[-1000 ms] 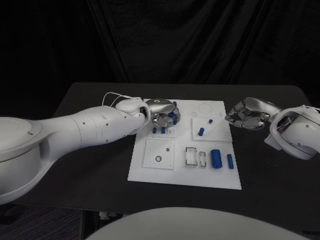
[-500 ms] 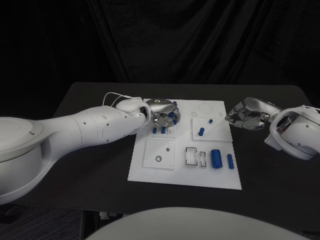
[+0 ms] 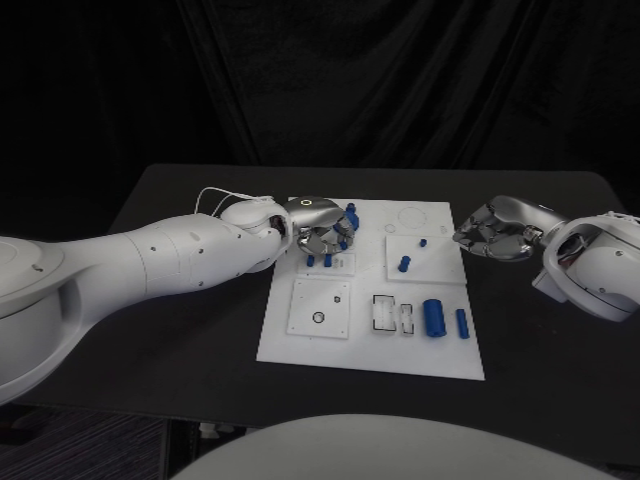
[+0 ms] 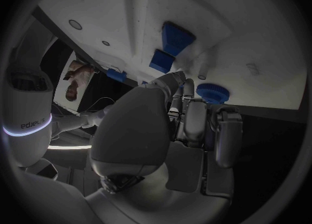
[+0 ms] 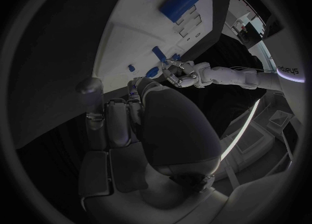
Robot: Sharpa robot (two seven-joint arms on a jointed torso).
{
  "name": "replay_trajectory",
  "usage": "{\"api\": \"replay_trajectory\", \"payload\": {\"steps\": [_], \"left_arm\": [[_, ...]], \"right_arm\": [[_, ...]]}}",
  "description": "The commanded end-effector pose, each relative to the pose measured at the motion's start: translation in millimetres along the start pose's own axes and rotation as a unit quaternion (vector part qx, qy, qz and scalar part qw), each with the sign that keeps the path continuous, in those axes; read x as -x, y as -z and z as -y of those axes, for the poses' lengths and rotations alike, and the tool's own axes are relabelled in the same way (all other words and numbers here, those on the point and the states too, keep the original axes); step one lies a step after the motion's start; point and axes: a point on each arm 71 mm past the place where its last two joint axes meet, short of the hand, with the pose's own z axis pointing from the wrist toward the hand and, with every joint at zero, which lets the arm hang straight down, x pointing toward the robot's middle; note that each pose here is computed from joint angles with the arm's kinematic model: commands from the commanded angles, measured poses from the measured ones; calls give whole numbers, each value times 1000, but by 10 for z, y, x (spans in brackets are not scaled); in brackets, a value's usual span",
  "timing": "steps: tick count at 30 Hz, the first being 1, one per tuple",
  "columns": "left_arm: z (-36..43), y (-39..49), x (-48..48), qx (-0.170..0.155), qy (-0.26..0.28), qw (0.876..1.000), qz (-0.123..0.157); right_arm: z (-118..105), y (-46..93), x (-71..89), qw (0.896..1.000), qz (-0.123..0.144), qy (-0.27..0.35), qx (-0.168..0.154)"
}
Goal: Assemble the parts on the task board
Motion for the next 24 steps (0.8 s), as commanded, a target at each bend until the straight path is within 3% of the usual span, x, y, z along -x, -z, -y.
{"api": "replay_trajectory", "payload": {"steps": [1,8,15,24], "left_arm": [[26,52,100,-12,-11,999,35],[-82,313,261,10,-13,999,49],[-168,525,302,29,-11,998,53],[-182,598,298,36,-8,998,51]], "right_arm": [[24,11,-8,1000,-4,0,-11],[47,25,-3,1000,-5,0,-15],[57,31,-3,1000,-7,0,-18],[57,25,-10,1000,-11,1,-18]]}}
